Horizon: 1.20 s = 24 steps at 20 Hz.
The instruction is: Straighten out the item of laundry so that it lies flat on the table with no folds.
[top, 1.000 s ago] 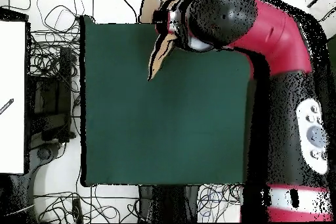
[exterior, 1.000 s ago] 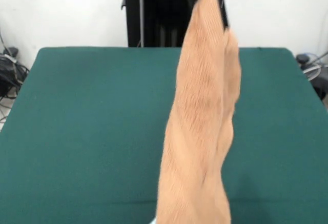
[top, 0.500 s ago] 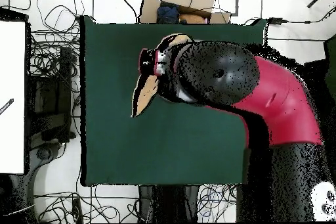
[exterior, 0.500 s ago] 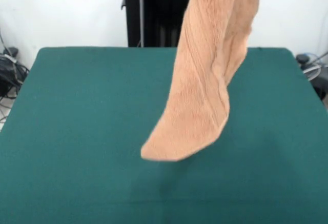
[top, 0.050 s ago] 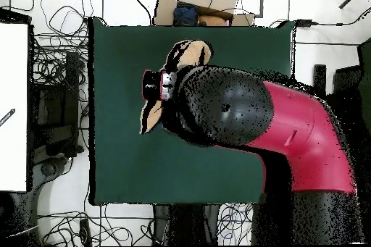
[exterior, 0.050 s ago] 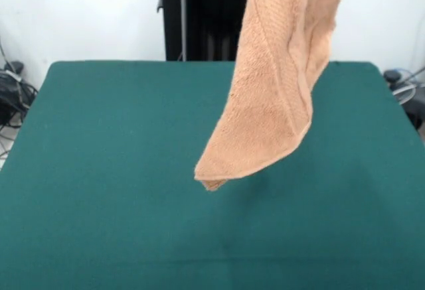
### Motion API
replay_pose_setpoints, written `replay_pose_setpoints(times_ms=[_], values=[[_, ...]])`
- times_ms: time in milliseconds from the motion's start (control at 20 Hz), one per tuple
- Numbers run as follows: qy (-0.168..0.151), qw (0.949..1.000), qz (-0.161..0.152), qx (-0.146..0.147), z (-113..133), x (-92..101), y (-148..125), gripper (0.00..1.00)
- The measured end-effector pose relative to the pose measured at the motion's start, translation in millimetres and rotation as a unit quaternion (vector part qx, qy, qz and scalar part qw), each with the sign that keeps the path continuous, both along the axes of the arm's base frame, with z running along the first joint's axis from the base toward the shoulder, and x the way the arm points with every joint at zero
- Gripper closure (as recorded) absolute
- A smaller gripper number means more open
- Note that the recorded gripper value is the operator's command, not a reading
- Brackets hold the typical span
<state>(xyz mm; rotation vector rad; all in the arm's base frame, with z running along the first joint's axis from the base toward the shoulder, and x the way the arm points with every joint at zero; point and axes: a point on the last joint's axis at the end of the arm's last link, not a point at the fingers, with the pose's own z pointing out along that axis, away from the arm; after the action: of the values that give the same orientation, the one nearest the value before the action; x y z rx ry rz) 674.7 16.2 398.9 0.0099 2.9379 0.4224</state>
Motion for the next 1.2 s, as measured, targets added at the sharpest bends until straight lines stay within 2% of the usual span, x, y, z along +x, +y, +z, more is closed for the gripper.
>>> replay_pose_setpoints(times_ms=[150,550,700,750,850,1000,1050,1200], values=[[0.003,1.0000,0.002,-0.004,2,-8.9,4,1.00],[0.009,1.0000,0.002,-0.002,-4,-14.9,8,1.00],[0.012,0.9998,0.013,-0.007,-10,-18.9,18,1.00],[0.014,0.9993,0.029,-0.019,-16,-21.7,30,1.00],[0.015,0.9988,0.040,-0.026,-19,-23.7,36,1.00],[0.018,0.9959,0.072,-0.051,-30,-30.2,55,1.00],[0.019,0.9928,0.095,-0.070,-37,-34.6,68,1.00],[0.019,0.9876,0.125,-0.093,-47,-39.4,84,1.00]])
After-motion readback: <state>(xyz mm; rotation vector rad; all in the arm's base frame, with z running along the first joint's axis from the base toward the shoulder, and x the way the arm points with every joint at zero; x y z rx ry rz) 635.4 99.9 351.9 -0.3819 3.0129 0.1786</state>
